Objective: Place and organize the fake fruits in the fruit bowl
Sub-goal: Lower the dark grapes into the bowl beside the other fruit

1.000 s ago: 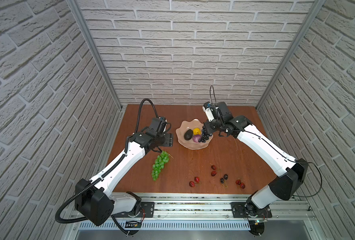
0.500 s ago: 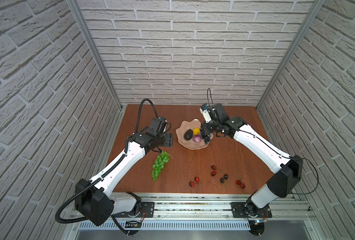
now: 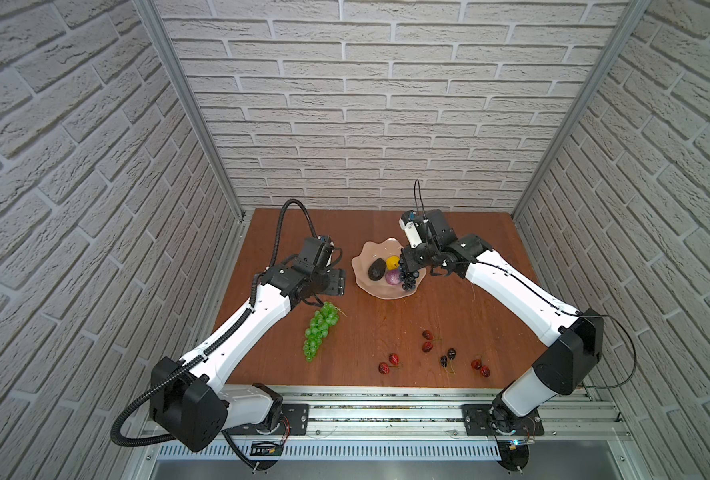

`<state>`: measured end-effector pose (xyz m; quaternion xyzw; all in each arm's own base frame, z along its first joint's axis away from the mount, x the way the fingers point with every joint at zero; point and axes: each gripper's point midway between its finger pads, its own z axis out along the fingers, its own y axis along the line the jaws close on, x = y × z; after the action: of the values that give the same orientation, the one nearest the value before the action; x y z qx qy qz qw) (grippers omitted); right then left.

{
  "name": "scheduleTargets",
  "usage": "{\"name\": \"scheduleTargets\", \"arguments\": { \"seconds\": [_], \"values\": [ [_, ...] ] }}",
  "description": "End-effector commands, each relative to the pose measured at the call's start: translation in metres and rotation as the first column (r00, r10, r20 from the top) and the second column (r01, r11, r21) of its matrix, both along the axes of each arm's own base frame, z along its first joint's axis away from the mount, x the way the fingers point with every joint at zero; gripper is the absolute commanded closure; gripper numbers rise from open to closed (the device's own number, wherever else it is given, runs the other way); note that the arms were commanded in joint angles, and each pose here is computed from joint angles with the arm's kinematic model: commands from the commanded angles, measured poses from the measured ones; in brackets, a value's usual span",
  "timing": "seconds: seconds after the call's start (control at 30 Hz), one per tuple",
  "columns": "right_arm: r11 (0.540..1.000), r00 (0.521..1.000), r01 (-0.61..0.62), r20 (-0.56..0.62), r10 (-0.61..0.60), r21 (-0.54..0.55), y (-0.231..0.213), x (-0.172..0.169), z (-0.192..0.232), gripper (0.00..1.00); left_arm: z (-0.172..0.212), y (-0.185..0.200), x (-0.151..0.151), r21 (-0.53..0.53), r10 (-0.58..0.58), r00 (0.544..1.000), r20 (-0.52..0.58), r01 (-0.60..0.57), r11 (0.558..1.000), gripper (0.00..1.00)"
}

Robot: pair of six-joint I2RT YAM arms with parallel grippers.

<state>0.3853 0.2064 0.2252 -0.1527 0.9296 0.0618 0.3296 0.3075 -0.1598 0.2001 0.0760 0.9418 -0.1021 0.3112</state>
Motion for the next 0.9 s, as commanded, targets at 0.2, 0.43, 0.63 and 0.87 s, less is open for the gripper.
{"name": "scheduleTargets", "arguments": {
  "seconds": [0.2,0.43,0.63,0.87],
  "values": [
    [0.996,0.998,0.033,0.046,-0.030,-0.077,-0.008,0.021,-0.007,0.94,0.007,0.006,0.000,-0.007,0.026,0.999,0.022,-0.026,1.000,0.23],
    [0.992,0.998,0.049,0.052,-0.043,-0.115,-0.011,0.044,-0.021,0.95,0.007,0.006,0.000,-0.002,0.027,0.999,0.018,-0.027,1.000,0.23],
    [0.988,0.998,0.051,0.049,-0.044,-0.147,-0.011,0.059,-0.031,0.94,0.007,0.007,0.001,0.009,0.030,0.999,0.010,-0.030,1.000,0.23],
    [0.985,0.999,0.043,0.030,-0.038,-0.165,-0.010,0.075,-0.049,0.94,0.004,0.005,0.003,0.015,0.030,1.000,-0.005,-0.030,0.999,0.23]
  ]
}}
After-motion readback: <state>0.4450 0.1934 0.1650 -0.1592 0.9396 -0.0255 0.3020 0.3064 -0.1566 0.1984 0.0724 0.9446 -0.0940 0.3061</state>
